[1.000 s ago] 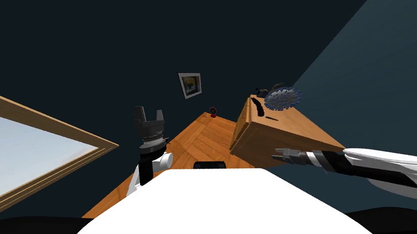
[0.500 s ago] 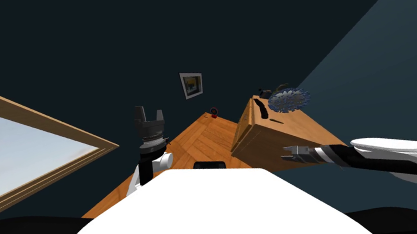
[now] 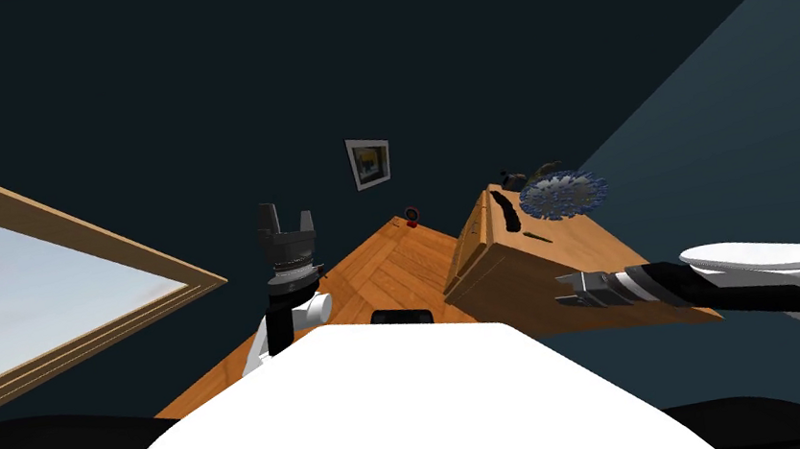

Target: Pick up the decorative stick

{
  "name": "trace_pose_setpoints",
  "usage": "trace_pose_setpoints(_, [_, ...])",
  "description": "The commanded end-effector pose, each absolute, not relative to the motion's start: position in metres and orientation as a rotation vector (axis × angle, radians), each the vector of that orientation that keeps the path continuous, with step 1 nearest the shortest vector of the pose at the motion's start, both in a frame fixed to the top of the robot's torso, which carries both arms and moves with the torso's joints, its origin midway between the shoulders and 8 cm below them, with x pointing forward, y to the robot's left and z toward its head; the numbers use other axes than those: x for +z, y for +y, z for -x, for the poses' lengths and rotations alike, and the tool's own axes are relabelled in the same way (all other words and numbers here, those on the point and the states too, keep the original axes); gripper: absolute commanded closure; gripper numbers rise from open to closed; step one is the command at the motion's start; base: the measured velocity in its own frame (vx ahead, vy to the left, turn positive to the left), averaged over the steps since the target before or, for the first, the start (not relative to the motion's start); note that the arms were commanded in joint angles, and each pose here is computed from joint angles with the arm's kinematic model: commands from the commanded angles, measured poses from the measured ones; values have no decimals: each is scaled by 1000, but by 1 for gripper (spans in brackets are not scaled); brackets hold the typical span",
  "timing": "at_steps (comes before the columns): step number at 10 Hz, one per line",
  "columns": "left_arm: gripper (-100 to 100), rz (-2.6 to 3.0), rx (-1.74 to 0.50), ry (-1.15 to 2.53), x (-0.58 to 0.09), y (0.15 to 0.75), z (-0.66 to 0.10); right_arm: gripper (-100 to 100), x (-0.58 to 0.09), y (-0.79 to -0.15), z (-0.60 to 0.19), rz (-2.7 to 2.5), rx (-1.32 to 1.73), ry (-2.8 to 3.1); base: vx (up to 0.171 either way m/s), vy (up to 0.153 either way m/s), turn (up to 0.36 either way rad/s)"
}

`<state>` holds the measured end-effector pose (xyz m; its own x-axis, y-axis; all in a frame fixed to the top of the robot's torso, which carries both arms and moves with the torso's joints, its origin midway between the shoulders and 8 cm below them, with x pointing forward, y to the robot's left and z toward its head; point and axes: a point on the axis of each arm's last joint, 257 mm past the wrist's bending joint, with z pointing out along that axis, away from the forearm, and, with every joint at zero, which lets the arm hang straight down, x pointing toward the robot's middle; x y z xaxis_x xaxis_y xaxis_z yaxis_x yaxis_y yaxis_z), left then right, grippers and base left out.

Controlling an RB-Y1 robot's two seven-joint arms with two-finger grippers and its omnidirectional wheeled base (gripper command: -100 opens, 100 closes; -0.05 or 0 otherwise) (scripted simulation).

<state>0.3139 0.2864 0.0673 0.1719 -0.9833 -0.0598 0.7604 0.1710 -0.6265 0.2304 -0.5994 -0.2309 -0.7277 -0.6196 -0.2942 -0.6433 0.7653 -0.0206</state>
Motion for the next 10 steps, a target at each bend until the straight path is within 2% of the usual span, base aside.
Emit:
trace_pose_setpoints(1, [0, 521, -1320, 519, 67, 286, -314, -100, -220, -614, -232, 1058, 51, 2700, 84, -24, 63])
trace_pose_setpoints(6, [0, 521, -1320, 519, 67, 286, -314, -100, -204, -629, -237, 1142, -23, 2719, 52, -20, 23])
trace_pose_setpoints(10, [0, 521, -1319, 519, 67, 286, -314, -100, -185, -652, -236, 1258, -126, 2759, 103, -44, 50])
